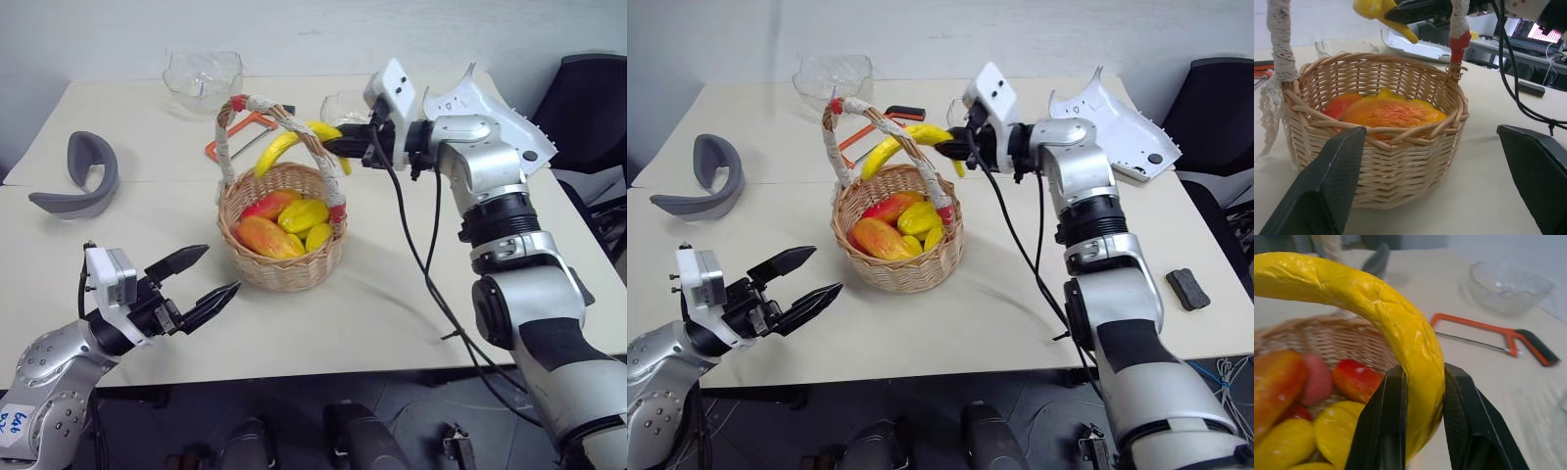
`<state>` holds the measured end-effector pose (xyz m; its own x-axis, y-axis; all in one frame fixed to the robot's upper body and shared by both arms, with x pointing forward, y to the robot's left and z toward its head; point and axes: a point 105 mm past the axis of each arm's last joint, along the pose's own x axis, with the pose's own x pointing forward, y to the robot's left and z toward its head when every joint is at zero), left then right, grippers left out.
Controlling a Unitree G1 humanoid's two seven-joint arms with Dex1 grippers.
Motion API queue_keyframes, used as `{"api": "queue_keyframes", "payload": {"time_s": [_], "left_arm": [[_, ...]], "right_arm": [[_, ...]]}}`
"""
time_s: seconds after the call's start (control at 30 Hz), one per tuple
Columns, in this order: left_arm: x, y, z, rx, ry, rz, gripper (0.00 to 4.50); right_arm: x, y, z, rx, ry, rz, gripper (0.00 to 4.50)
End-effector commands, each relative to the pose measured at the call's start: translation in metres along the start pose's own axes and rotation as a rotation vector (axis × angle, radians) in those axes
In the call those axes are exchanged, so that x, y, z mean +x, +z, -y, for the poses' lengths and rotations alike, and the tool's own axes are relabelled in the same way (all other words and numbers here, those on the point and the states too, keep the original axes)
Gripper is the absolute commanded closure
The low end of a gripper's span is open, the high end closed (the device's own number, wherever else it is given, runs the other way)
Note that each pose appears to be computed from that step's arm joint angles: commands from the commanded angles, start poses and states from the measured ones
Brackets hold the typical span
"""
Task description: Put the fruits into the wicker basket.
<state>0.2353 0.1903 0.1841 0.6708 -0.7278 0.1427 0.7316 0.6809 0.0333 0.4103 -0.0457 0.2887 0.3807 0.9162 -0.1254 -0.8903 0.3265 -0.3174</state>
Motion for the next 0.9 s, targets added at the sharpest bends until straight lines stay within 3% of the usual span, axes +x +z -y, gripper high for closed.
{"api": "queue_keyframes", "payload": {"time_s": [0.03, 0.1, 0.13, 0.3, 0.47, 0.6, 0.77, 0.9], "left_arm": [[-0.008, 0.004, 0.009, -0.004, 0.012, 0.035, 0.0], [-0.012, 0.001, 0.011, -0.01, 0.015, 0.024, 0.0], [-0.014, 0.001, 0.01, -0.01, 0.025, 0.027, 0.0], [-0.022, 0.001, 0.002, -0.001, 0.074, 0.054, 0.0], [-0.022, -0.004, 0.001, 0.002, 0.059, 0.063, 0.0], [-0.017, 0.002, -0.005, 0.025, 0.053, 0.079, 0.0], [-0.015, 0.009, -0.01, 0.047, 0.048, 0.073, 0.0], [-0.014, 0.009, -0.002, 0.017, -0.034, 0.024, 0.0]], "right_arm": [[-0.002, 0.014, -0.013, -0.023, 0.092, 0.041, 3.9], [-0.001, 0.014, -0.015, -0.019, 0.107, 0.056, 3.9], [-0.001, 0.017, -0.016, -0.017, 0.111, 0.079, 3.17], [-0.004, 0.03, -0.024, -0.048, 0.169, 0.166, 1.52], [-0.008, 0.024, -0.014, -0.052, 0.109, 0.148, 0.06], [-0.024, 0.021, 0.0, -0.072, 0.026, 0.167, 0.06], [-0.081, 0.006, 0.014, -0.108, -0.089, 0.172, 0.06], [-0.127, -0.033, -0.009, -0.035, -0.053, 0.06, 0.06]]}}
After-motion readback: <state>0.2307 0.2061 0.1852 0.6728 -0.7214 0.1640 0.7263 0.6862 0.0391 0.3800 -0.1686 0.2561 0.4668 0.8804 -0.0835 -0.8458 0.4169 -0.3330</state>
